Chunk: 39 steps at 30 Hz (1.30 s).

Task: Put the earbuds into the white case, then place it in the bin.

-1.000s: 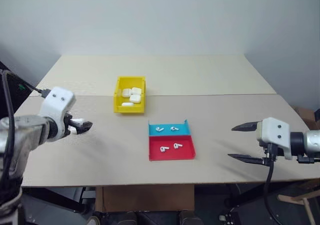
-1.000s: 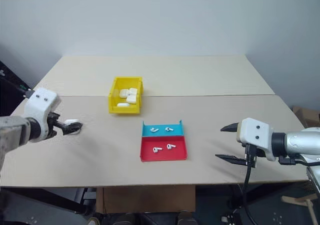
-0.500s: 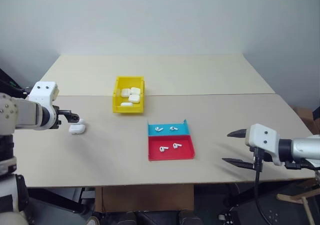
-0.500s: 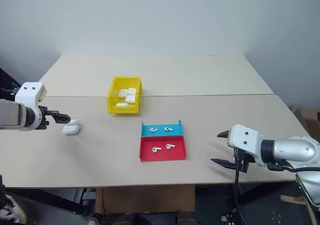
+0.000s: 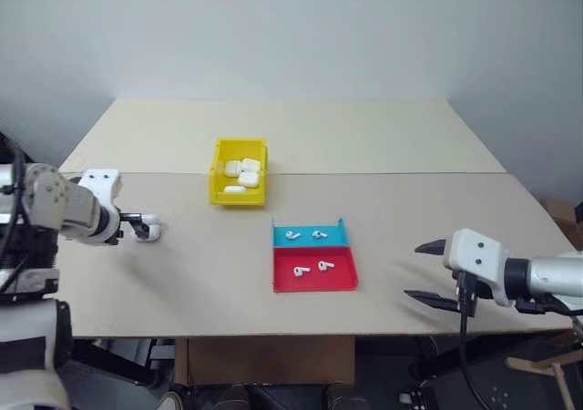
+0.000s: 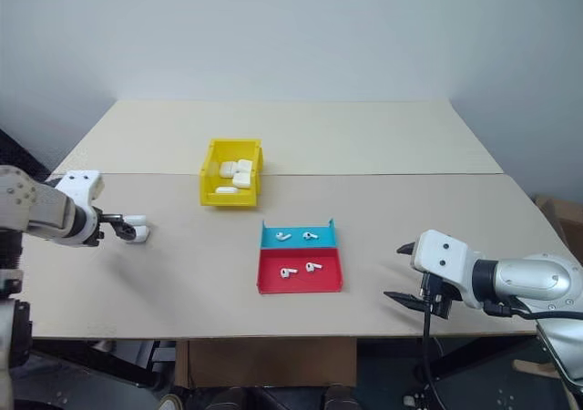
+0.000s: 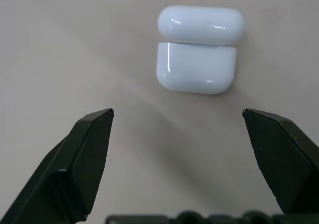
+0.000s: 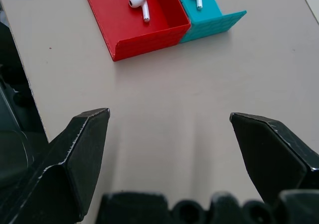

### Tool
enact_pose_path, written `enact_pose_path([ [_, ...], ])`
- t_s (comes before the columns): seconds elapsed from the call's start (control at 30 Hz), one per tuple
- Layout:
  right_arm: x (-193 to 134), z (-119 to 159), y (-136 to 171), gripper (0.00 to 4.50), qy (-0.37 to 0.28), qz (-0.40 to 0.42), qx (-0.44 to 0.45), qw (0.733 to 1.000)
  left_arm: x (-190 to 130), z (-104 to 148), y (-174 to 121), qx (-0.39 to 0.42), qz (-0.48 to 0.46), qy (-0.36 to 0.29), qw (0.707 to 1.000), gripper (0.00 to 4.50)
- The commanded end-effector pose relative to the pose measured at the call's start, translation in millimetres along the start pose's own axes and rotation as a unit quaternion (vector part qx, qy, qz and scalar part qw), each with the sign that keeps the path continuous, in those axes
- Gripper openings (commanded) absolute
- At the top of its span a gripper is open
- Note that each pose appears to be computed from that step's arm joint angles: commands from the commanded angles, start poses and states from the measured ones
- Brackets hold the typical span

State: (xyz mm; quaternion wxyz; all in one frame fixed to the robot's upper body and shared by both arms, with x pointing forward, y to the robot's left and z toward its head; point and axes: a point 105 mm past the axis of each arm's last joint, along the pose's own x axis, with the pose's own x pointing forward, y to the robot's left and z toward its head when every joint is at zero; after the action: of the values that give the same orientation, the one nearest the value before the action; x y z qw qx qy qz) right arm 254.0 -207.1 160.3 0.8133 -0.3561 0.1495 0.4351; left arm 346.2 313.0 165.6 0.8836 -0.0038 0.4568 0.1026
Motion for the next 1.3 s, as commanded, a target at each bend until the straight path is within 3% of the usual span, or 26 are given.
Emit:
enact_pose_path([
  [0.03, -3.8, 6.6, -2.5, 4.48, -0.003, -0.014, -0.009, 1.000, 2.2, 11.7, 4.8, 0.002, 0.012, -0.016, 1.000, 4.50],
  [1.03, -6.3, 1.0, -2.1, 4.48, 0.016, -0.035, 0.007, 0.999, 42.1, 13.5, -14.3, 0.034, -0.016, 0.006, 0.999, 4.50],
  [1.17, -6.9, 0.6, -2.7, 4.50, 0.016, -0.037, 0.006, 0.999, 45.2, 10.5, -15.5, 0.028, -0.017, 0.011, 0.999, 3.66],
  [1.23, -6.8, 0.0, -3.3, 4.50, 0.018, -0.038, 0.007, 0.999, 46.4, 9.5, -16.5, 0.028, -0.018, 0.013, 0.999, 2.96],
  [1.3, -6.3, 0.1, -3.6, 4.50, 0.018, -0.039, 0.006, 0.999, 47.1, 8.4, -17.5, 0.031, -0.021, 0.014, 0.999, 2.77],
])
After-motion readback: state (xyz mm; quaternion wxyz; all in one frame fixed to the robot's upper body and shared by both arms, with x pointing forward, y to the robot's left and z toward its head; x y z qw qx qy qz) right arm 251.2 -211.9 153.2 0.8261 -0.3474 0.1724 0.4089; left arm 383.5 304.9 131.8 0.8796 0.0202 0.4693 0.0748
